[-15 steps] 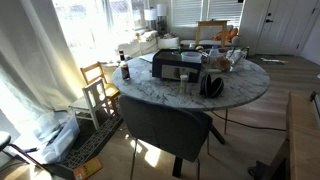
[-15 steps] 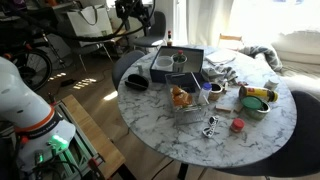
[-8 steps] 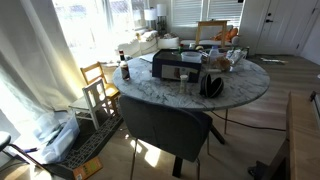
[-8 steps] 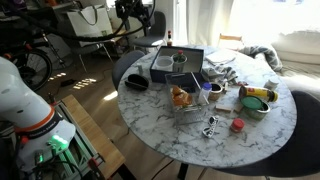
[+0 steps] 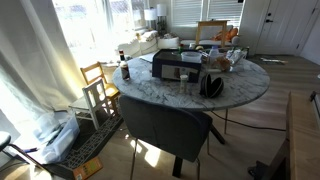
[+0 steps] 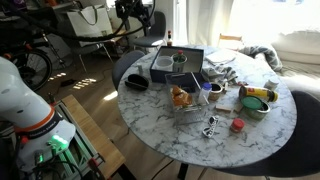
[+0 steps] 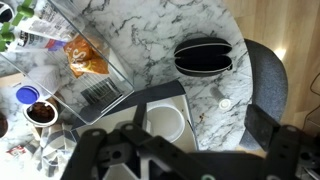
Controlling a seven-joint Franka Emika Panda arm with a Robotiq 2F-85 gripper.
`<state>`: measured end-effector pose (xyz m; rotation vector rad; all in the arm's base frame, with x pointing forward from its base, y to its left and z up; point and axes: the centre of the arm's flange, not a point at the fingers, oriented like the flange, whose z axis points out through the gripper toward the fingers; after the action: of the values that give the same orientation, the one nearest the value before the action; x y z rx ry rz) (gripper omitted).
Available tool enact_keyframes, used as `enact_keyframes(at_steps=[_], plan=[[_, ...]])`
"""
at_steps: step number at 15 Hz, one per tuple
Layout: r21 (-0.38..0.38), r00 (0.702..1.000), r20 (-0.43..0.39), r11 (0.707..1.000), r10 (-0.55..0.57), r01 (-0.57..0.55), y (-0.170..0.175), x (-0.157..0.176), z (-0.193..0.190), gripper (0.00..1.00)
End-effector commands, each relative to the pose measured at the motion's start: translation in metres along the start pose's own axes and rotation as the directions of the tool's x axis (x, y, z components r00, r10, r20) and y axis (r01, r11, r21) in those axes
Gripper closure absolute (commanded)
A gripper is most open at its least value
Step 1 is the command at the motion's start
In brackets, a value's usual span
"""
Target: Put the glasses in the case
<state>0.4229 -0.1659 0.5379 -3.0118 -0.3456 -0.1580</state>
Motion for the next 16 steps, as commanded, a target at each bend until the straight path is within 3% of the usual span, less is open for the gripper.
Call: enact_keyframes(at_steps=[1, 7, 16], plan=[[-0.039, 1.000, 0.002, 0.999, 0.028, -0.028, 0.012, -0.001, 0.007, 0.00], [-0.029, 0.997, 0.045, 0.997, 0.068, -0.067, 0.064, -0.027, 0.047, 0.00], [-0.047, 0.992, -0.075, 0.994, 0.097, -0.101, 0.187, -0.065, 0.105, 0.00]])
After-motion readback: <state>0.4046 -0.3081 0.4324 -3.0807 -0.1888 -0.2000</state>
